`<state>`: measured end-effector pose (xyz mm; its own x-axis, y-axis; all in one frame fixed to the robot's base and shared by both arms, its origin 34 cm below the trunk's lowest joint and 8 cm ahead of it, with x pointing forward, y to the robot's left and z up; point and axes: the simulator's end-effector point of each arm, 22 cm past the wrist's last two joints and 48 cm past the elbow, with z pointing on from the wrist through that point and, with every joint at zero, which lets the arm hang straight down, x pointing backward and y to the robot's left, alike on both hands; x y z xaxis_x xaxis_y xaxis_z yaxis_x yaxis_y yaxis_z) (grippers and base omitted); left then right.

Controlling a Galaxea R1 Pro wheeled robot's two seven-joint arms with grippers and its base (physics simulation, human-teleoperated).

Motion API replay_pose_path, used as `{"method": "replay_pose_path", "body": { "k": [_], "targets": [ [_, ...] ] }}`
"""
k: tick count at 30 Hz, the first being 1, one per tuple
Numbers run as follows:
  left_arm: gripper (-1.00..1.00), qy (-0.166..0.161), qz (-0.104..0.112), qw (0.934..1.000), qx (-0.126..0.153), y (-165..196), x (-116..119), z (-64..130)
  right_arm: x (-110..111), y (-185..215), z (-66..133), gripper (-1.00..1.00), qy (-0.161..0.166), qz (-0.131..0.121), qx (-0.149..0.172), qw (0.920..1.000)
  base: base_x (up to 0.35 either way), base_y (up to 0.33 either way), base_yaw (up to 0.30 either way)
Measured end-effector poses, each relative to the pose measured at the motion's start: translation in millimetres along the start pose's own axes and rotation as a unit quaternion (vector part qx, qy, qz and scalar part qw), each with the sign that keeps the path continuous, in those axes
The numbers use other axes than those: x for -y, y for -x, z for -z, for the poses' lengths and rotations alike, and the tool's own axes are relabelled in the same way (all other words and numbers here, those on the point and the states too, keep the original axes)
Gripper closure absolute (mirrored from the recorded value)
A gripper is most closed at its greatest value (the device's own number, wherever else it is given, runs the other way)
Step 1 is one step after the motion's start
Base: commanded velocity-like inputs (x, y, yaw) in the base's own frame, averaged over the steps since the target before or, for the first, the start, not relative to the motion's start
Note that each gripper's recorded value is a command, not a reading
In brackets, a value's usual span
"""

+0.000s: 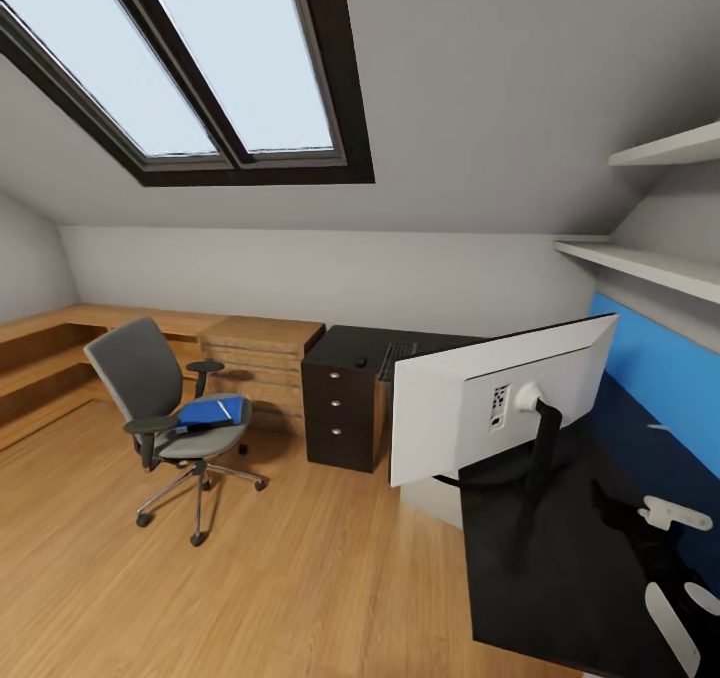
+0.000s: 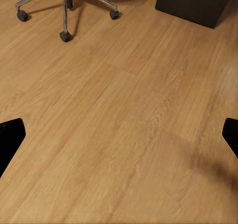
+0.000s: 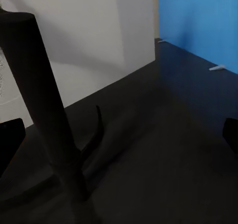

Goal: In the bedroom, organize the workspace by keeping the computer under the desk, ensuring the monitor is on the desk, placing the keyboard on the desk next to the monitor, placing the mouse on the desk next to the keyboard, moving the folder from the swivel chair onto the desk next to the mouse, stacking the notebook on top of the folder with the pen on top of the notebook, and positioning the swivel chair next to the desk.

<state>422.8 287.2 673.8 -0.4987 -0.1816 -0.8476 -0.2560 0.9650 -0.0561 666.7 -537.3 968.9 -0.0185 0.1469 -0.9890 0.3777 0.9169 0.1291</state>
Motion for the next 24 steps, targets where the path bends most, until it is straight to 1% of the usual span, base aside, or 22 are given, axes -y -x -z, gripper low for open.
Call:
{"method": "replay_pose_path", "body": {
  "k": [4, 7, 10, 18, 24],
  "targets": [
    [-1.00, -0.003, 0.000, 1.0000, -0.001, -1, 4, 0.4, -5, 0, 0.0, -1.00, 0.009, 0.003, 0.000, 1.0000, 0.000, 0.000, 0.000],
    [-1.00, -0.004, 0.000, 1.0000, -0.001, -1, 5, 0.6, -21, -3, 0.4, -1.00, 0.033, 0.012, -0.003, 0.9994, 0.000, 0.000, 0.000],
    [-1.00, -0.003, 0.000, 1.0000, -0.002, -2, 5, 0.7, -29, -5, 1.0, -1.00, 0.046, 0.017, -0.005, 0.9988, 0.000, 0.000, 0.000],
    [-1.00, -0.004, -0.001, 1.0000, -0.005, -3, 5, 0.6, -34, -7, 1.6, -1.00, 0.053, 0.020, -0.007, 0.9983, 0.000, 0.000, 0.000],
    [-1.00, -0.012, -0.004, 0.9999, -0.006, -3, 9, 1.0, -34, -7, 1.6, -1.00, 0.053, 0.021, -0.007, 0.9983, 0.000, 0.000, 0.000]
  ]
}}
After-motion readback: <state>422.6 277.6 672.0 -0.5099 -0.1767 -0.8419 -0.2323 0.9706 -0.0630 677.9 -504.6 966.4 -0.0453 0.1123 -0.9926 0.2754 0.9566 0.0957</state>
